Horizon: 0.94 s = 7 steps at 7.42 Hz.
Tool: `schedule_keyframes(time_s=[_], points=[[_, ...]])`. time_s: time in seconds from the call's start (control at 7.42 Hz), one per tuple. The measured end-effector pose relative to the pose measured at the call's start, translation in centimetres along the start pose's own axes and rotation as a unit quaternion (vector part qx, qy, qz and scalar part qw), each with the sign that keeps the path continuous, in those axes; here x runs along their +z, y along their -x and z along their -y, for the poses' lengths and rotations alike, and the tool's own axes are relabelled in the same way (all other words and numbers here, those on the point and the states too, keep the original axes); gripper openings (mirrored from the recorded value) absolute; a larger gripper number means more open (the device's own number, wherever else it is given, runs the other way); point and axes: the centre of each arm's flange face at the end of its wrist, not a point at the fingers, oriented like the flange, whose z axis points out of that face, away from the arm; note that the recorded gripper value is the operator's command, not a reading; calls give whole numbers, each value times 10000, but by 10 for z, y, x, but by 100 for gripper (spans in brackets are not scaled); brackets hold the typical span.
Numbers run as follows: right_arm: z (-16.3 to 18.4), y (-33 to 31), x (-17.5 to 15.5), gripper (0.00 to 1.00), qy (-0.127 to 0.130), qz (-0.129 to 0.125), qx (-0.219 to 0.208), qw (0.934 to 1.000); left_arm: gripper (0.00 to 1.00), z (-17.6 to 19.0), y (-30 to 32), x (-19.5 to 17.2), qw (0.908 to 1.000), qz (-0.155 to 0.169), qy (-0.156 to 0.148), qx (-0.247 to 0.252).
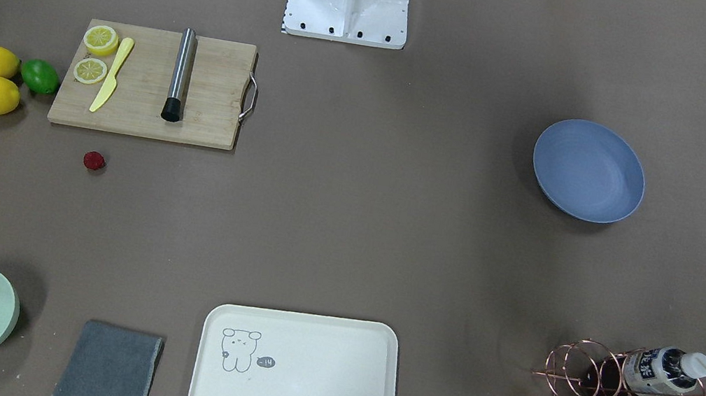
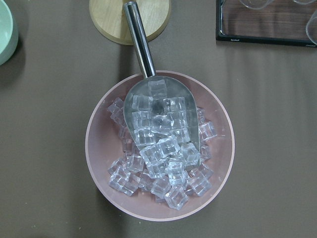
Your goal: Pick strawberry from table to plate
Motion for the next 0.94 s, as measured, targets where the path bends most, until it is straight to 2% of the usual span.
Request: schedule_keyframes(time_s=[0.4, 0.94], points=[[-6, -3, -1, 100, 12, 121, 59, 9999, 98, 1, -4, -3, 10000, -11, -49, 50], [-10, -6, -3, 100, -4, 147, 97, 9998, 98, -7, 3, 2, 9999, 101, -24, -30]])
